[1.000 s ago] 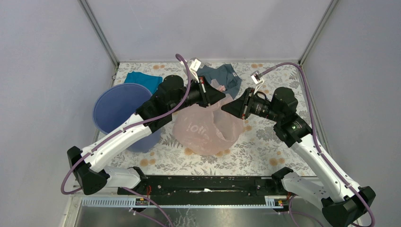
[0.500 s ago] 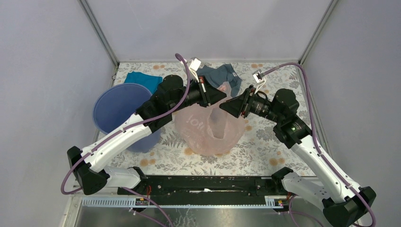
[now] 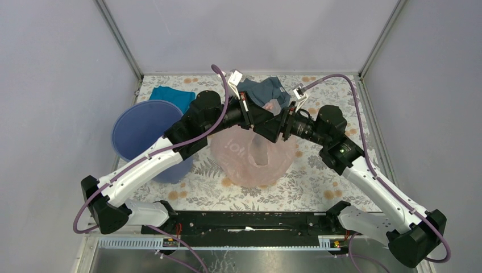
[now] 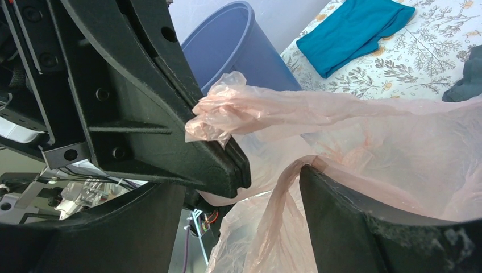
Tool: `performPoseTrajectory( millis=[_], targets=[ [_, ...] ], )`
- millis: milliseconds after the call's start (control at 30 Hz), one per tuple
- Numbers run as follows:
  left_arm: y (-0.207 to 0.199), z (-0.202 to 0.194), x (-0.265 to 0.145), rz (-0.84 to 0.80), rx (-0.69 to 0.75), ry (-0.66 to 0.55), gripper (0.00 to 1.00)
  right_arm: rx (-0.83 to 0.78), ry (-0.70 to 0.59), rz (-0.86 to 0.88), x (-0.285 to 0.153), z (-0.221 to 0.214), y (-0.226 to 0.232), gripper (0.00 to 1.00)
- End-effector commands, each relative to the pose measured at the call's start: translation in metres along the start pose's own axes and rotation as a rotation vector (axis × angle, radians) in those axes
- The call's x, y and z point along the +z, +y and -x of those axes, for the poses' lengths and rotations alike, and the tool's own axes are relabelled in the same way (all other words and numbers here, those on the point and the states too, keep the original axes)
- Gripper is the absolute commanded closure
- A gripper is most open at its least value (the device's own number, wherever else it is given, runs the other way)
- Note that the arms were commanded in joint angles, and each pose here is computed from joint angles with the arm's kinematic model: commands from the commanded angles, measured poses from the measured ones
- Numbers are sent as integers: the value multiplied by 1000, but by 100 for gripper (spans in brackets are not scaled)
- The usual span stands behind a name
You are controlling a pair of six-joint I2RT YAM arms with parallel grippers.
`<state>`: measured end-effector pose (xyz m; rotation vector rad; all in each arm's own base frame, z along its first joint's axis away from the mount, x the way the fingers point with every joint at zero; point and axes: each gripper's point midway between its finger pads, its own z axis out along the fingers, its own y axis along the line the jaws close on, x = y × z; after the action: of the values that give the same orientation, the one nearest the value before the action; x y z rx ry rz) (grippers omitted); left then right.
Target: Put the trash bags into the trash bin
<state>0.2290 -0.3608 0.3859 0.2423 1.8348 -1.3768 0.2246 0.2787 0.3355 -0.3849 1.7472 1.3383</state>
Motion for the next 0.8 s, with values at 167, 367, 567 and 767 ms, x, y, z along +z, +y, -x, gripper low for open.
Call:
performPoseTrajectory(
  millis=[167,367,567,767],
  targets=[
    [-24,9,-4,-80,11,-24,100,-35,-147,-80,3,28,-8,57],
    [-21,11,-18,-48,70,-34,67,-21,-170,-122,-1,29,-15,100],
    [6,37,-68,182,231,-132,18,-38,-205,-203,-18,26,-26,100],
    [66,67,-155,629,371,-247,2,-95,-242,-305,-49,29,-31,100]
  ],
)
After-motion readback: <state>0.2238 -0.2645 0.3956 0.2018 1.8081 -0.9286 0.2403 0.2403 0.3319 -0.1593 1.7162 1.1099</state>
